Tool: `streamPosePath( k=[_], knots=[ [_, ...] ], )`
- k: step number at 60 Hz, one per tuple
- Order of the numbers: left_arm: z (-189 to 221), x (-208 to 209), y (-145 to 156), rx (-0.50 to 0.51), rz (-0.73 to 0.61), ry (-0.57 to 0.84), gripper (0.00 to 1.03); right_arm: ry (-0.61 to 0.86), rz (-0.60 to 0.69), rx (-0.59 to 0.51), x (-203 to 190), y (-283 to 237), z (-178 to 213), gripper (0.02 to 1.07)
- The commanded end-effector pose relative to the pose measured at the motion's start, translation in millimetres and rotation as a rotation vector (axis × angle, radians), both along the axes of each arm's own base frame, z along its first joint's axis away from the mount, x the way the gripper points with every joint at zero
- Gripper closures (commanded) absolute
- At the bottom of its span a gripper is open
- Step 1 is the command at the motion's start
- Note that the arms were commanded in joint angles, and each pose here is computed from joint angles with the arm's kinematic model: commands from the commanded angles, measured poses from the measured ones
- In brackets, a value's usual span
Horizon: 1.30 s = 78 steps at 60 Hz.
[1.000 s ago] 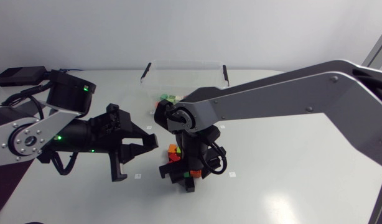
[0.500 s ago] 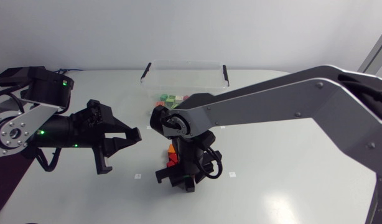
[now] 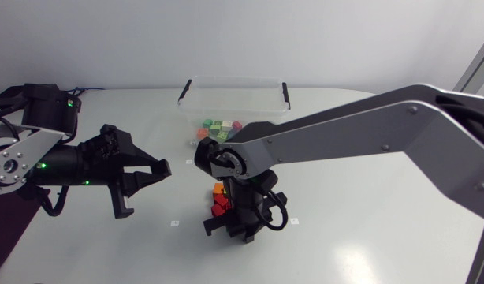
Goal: Place the duplo bricks in the container
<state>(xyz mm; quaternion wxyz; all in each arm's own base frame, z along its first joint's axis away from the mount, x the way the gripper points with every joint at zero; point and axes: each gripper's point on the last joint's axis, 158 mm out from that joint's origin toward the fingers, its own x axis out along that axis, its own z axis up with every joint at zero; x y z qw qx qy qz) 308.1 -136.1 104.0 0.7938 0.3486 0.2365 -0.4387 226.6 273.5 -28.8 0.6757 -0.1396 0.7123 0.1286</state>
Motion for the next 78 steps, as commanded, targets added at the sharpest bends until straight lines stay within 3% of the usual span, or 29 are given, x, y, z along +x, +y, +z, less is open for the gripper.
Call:
streamPosePath(
  k=[1, 23, 48, 67, 78],
  knots=[
    [12, 8, -1, -0.009, -0.012, -0.023, 0.84, -0.026, -0.007, 0.001, 5, -11, 11, 0.84],
    [42, 51, -41, -0.118, 0.007, -0.053, 0.84, -0.225, -0.107, 0.15, 65, -45, 104, 0.86],
    [54, 135, -87, -0.224, 0.124, -0.099, 0.84, -0.428, -0.119, 0.278, 133, -51, 142, 0.85],
    [68, 213, -88, -0.356, 0.282, -0.15, 0.84, -0.586, -0.123, 0.389, 185, -49, 180, 0.85],
    [71, 240, -90, -0.38, 0.331, -0.171, 0.81, -0.619, -0.119, 0.435, 201, -40, 190, 0.85]
  ],
)
